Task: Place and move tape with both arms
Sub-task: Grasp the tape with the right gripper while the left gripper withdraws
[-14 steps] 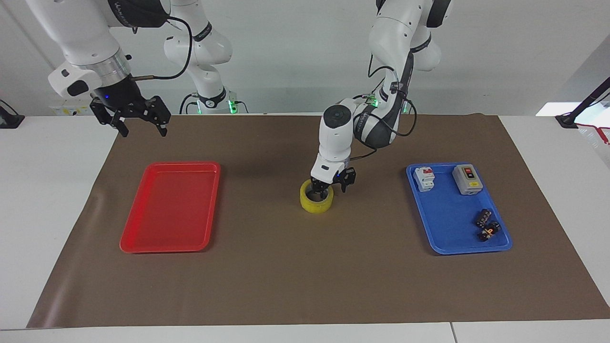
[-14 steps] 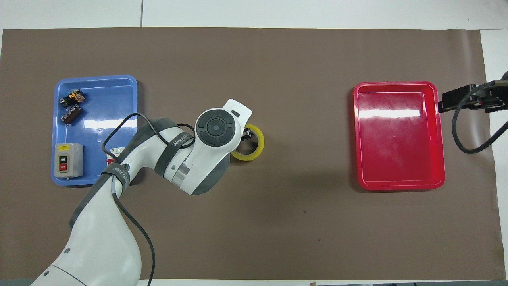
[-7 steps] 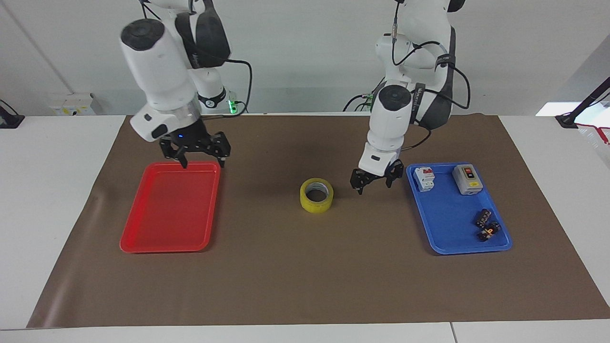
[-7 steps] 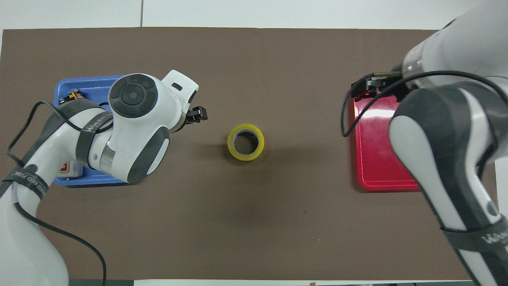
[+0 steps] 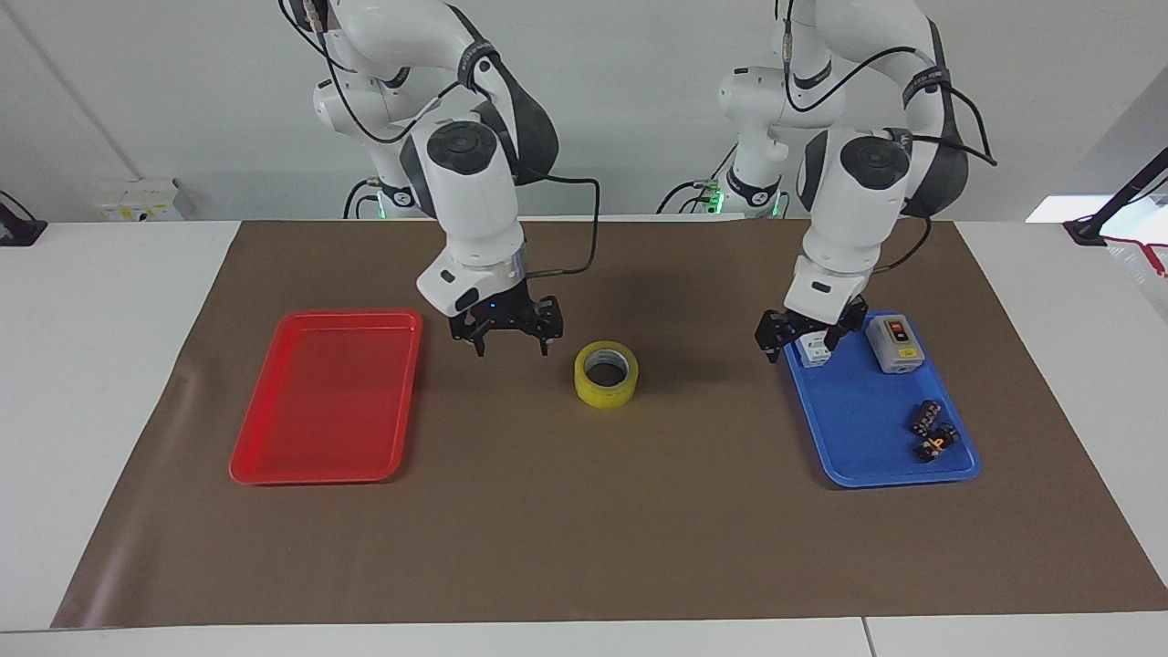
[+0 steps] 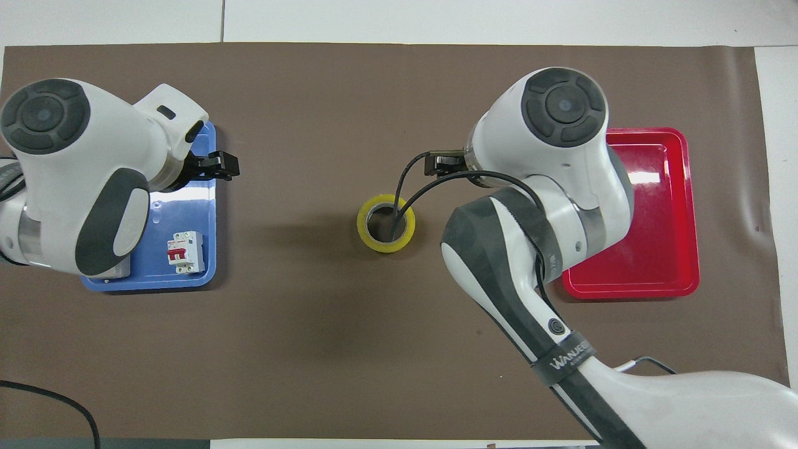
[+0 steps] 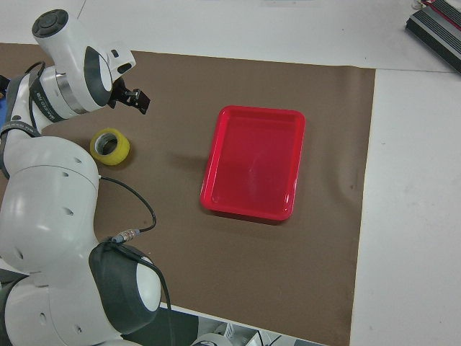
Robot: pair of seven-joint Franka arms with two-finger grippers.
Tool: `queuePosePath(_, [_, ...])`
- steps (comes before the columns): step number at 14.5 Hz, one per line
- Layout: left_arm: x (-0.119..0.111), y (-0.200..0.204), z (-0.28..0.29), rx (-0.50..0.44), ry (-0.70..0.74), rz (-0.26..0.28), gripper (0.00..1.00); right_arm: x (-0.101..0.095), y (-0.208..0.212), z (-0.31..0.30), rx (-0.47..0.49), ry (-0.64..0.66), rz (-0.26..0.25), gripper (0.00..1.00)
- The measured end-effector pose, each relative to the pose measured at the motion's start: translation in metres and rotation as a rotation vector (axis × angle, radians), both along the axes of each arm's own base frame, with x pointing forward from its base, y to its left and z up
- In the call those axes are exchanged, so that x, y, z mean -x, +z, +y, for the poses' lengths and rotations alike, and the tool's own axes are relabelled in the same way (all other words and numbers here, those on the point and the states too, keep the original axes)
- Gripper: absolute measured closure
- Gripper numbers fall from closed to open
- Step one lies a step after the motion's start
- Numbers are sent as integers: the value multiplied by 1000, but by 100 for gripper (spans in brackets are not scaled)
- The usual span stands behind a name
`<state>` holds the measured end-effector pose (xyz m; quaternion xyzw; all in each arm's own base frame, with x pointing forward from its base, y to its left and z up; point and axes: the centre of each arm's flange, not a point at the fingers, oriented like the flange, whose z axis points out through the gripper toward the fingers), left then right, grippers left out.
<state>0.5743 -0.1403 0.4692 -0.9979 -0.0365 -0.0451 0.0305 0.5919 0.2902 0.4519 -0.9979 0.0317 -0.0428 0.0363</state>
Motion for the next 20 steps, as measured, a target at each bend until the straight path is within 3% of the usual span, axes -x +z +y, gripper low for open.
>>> queuePosePath(6, [1, 43, 83, 52, -33, 48, 0, 24, -88, 87, 9, 70, 15, 0])
queuePosePath(11, [4, 61, 102, 54, -15, 64, 0, 45, -133, 85, 33, 190, -12, 0])
queuePosePath(15, [18, 86, 126, 64, -8, 69, 0, 52, -150, 81, 19, 203, -41, 0])
queuePosePath(18, [29, 103, 141, 64, -30, 66, 0, 51, -150, 80, 19, 206, -42, 8])
queuePosePath(20, [33, 108, 144, 64, -33, 65, 0, 52, -150, 80, 19, 207, -41, 25])
